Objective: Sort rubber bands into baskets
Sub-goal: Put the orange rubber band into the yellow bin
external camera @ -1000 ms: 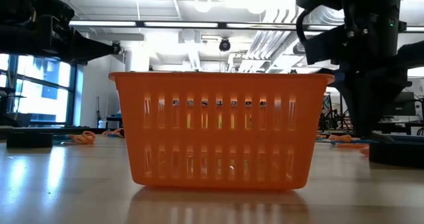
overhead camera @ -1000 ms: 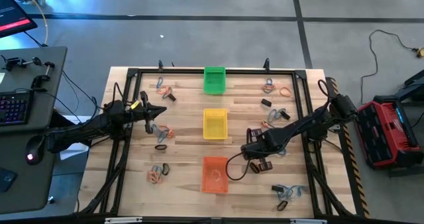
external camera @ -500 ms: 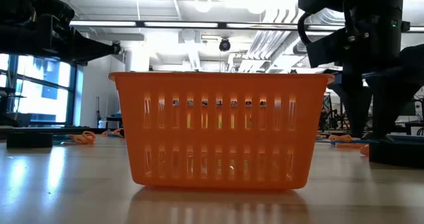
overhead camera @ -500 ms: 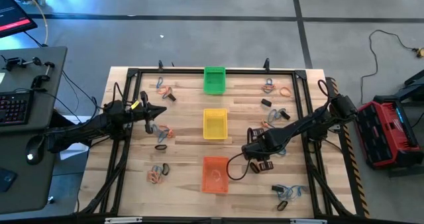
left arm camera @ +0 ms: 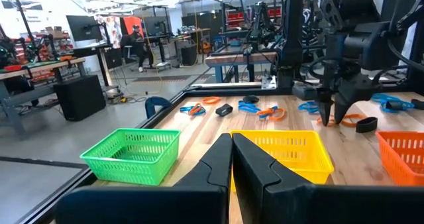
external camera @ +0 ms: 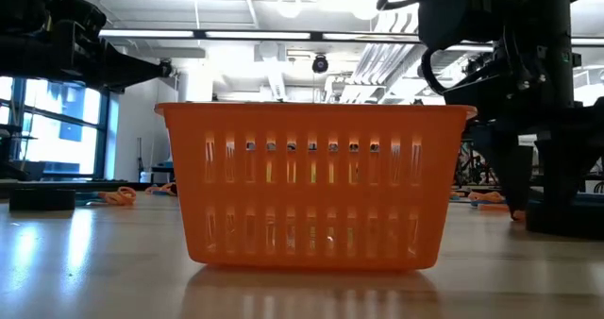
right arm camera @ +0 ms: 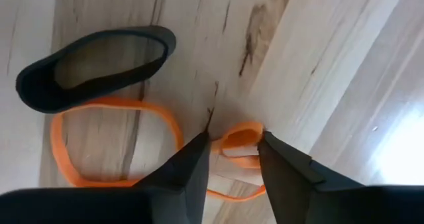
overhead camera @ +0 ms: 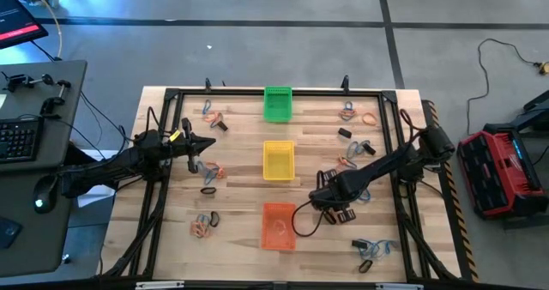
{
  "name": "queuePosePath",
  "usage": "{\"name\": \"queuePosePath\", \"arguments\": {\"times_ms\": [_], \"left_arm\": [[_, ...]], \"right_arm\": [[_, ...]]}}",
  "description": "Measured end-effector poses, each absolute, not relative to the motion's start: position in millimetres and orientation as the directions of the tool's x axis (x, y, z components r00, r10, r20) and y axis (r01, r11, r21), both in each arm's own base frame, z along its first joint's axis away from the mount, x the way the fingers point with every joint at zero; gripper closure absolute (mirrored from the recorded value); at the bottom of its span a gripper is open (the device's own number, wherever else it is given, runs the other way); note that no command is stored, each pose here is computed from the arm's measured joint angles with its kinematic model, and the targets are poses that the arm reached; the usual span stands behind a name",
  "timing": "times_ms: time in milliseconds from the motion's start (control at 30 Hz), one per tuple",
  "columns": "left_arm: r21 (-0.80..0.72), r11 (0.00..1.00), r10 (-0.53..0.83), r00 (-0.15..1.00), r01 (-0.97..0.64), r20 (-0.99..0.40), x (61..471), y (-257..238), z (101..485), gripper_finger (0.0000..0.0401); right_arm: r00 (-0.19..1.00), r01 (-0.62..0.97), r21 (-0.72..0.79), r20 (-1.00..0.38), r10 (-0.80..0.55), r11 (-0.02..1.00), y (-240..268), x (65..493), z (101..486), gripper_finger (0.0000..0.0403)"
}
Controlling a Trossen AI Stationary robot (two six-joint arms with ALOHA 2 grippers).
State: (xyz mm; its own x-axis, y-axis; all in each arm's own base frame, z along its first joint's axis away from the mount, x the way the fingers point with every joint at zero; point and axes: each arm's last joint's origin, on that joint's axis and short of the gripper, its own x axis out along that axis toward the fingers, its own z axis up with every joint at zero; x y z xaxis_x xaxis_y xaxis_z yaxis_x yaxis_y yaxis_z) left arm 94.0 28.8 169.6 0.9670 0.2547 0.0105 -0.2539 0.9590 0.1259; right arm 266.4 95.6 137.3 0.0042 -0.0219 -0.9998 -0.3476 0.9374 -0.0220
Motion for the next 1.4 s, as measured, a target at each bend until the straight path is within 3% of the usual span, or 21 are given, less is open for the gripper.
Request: {"name": "queuePosePath", "arguments": {"times_ms": [333,567,733,1200,1400], "left_arm": [[0.127,0.959,0.255,0.967,-0.254,0.010,94,29,170,0.0398],[0.125,0.959,0.255,0.967,-0.254,0.012,94,29,170,0.0398],[0.132,0.958,0.255,0.967,-0.255,0.016,94,29,170,0.0398],[0.132,0.957,0.259,0.966,-0.259,0.013,94,29,170,0.0398],[0.119,0.955,0.271,0.962,-0.270,0.008,94,29,169,0.0398]], "right_arm": [[0.008,-0.320,0.010,-1.000,0.013,0.948,96,265,141,0.0397],[0.066,-0.269,0.011,-0.997,0.030,0.963,94,279,160,0.0400],[0.169,-0.224,-0.008,-0.985,0.031,0.975,87,286,185,0.0401],[0.602,-0.139,-0.090,-0.798,0.012,0.986,65,319,226,0.0402],[0.718,-0.051,-0.133,-0.693,-0.056,0.990,58,336,230,0.0403]]}}
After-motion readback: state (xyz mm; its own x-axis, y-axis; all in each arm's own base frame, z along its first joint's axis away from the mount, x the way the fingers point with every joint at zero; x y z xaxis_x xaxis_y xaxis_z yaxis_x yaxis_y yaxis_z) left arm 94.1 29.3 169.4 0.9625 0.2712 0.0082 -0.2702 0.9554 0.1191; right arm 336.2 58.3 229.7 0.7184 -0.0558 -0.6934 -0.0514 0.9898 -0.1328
